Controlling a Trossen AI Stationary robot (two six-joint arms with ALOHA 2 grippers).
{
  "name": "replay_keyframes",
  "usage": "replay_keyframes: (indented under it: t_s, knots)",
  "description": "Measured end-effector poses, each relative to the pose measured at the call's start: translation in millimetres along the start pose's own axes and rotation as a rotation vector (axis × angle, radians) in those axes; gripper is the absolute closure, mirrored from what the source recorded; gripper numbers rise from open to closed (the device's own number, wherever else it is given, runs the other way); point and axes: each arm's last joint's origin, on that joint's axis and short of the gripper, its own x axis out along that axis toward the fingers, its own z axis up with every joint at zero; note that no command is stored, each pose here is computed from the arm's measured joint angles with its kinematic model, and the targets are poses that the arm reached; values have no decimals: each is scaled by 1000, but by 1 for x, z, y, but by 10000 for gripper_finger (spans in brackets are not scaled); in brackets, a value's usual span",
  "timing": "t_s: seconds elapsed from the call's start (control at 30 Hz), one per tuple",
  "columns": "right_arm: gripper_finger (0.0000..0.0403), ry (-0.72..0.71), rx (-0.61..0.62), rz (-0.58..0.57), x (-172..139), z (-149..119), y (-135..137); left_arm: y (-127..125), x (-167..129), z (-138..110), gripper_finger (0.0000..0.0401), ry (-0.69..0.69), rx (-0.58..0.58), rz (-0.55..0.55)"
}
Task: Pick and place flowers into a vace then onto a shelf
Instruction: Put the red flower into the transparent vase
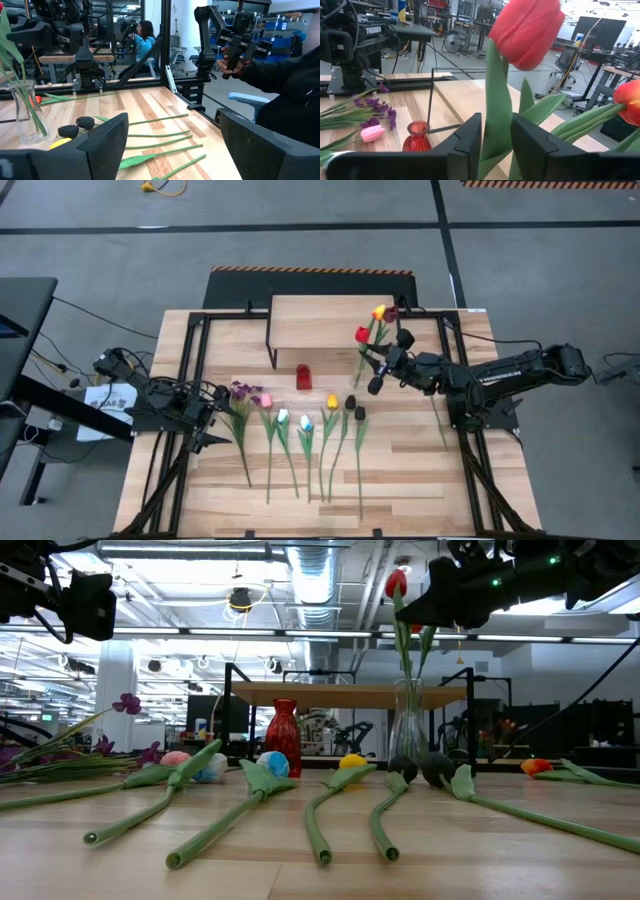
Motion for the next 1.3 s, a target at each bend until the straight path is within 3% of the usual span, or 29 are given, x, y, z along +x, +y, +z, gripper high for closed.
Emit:
replay_keyframes:
  t_s: [0.27,0.53,1.03,1.3]
  knots:
    - [252,6,-4,1,1,4,0,0,0,0,99,0,0,0]
    - [232,87,-70,52,1,10,8,0,0,0,99,0,0,-1]
    - [244,281,-235,0,-11,30,22,0,0,0,99,0,0,0]
    - [258,361,-247,-7,-20,42,26,0,0,0,99,0,0,-1]
